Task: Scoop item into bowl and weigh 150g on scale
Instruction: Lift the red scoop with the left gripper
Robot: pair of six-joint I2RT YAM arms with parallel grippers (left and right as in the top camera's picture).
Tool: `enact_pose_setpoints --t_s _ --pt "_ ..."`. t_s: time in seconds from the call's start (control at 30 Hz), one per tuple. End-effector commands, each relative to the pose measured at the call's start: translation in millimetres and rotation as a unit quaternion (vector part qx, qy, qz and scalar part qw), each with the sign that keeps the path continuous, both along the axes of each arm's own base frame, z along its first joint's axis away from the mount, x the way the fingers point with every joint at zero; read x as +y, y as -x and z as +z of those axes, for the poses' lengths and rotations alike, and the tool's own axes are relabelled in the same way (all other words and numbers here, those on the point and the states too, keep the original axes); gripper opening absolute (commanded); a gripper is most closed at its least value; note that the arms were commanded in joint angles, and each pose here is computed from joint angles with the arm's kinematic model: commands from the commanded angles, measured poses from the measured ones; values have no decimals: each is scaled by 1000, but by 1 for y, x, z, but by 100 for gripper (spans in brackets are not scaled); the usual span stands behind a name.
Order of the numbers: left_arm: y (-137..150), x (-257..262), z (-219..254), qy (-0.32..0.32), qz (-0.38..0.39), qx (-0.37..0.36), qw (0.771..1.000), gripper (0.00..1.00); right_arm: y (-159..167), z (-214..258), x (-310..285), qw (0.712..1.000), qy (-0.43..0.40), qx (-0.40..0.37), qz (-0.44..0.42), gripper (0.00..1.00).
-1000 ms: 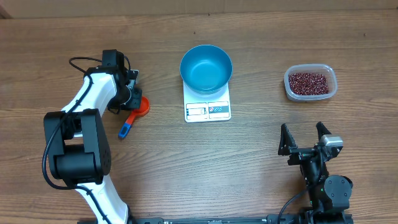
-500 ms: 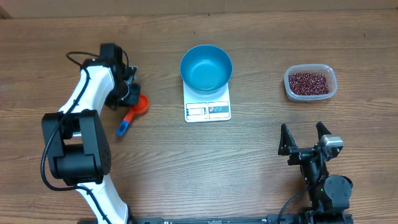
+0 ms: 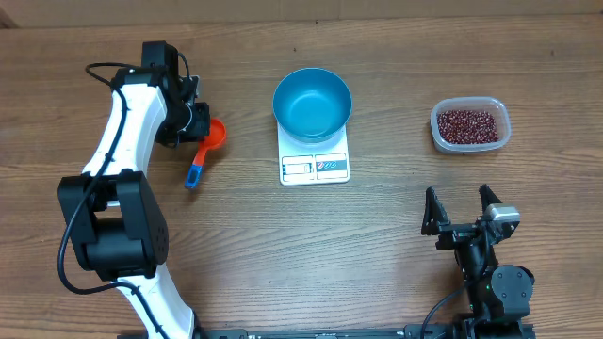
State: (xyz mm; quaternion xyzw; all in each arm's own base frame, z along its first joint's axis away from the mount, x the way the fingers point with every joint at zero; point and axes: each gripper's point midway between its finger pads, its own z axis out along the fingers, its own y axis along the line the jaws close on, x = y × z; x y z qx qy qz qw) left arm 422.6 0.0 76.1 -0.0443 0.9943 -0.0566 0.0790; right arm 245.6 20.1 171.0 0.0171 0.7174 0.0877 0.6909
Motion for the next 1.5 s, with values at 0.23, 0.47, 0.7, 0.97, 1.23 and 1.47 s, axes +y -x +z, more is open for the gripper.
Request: enact_pose_setpoints --t_s 0.23,0.47,0.7,0.97,1.23,1.47 --pt "-6 -2 28 30 144 8 989 4 0 -1 1 1000 -2 -4 1 100" --pt "0 -2 60 40 178 -16 983 4 0 -1 1 1000 -2 -4 1 100" --pt "12 -3 93 59 243 -32 968 5 0 -1 1 1000 -2 -4 1 100" --pt "25 -25 110 134 301 -6 944 4 0 -1 1 1000 -2 -4 1 100" --pt "28 -43 114 183 356 29 916 4 0 -1 1 1000 -2 -4 1 100" --pt "33 -60 112 172 341 34 924 4 0 -1 1 1000 -2 -4 1 100"
